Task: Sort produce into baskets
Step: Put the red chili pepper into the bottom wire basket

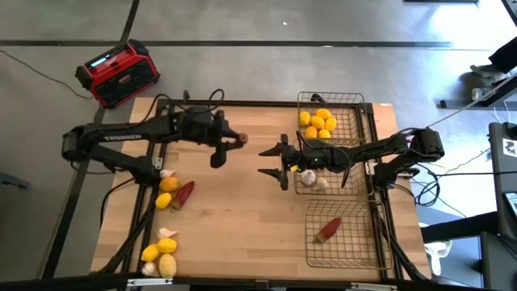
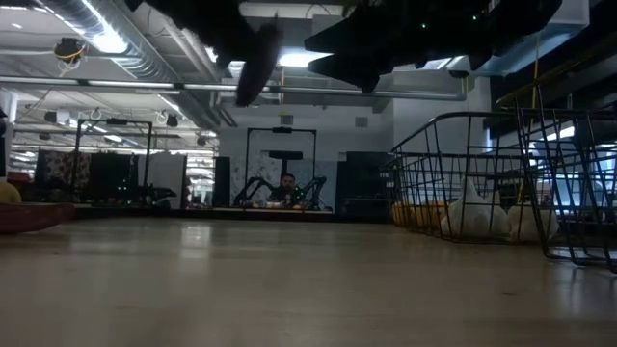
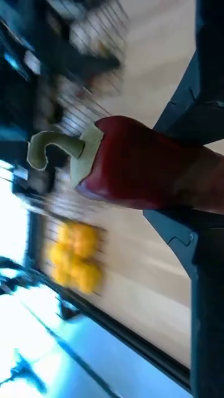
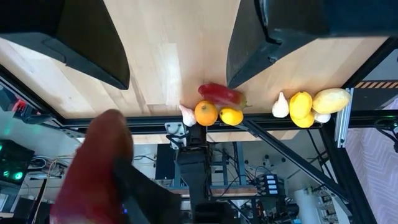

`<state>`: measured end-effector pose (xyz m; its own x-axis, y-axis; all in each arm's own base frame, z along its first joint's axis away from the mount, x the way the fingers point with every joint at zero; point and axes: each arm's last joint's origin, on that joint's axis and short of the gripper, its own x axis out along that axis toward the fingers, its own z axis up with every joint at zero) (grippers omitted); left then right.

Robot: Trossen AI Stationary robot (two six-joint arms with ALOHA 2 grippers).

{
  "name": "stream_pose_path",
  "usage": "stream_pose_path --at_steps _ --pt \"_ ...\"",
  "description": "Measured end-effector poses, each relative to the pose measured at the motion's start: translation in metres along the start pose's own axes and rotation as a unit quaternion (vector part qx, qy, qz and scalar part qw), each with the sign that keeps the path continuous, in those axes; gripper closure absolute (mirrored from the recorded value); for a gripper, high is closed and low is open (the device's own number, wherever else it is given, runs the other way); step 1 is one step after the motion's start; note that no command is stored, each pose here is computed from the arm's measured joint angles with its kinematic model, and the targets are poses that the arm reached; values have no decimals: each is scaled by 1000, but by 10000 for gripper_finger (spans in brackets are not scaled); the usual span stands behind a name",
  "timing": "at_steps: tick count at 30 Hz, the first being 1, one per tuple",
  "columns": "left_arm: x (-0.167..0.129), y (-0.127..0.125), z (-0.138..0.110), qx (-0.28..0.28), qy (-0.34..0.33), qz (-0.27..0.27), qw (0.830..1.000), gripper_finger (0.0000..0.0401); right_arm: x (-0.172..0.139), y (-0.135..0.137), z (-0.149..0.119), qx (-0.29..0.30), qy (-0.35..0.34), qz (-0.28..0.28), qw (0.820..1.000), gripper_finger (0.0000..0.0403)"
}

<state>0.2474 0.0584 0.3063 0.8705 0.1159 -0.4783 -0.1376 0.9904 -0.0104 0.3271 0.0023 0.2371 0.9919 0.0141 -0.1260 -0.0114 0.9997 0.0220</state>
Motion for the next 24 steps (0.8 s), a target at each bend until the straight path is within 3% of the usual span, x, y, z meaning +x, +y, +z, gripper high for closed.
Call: stream_pose_path --at_steps 13,24 --pt "35 -34 10 24 -77 -61 995 265 0 -2 0 0 -2 -34 999 139" --pt "63 -40 9 10 -105 -70 992 265 0 -2 1 0 -4 -34 999 139"
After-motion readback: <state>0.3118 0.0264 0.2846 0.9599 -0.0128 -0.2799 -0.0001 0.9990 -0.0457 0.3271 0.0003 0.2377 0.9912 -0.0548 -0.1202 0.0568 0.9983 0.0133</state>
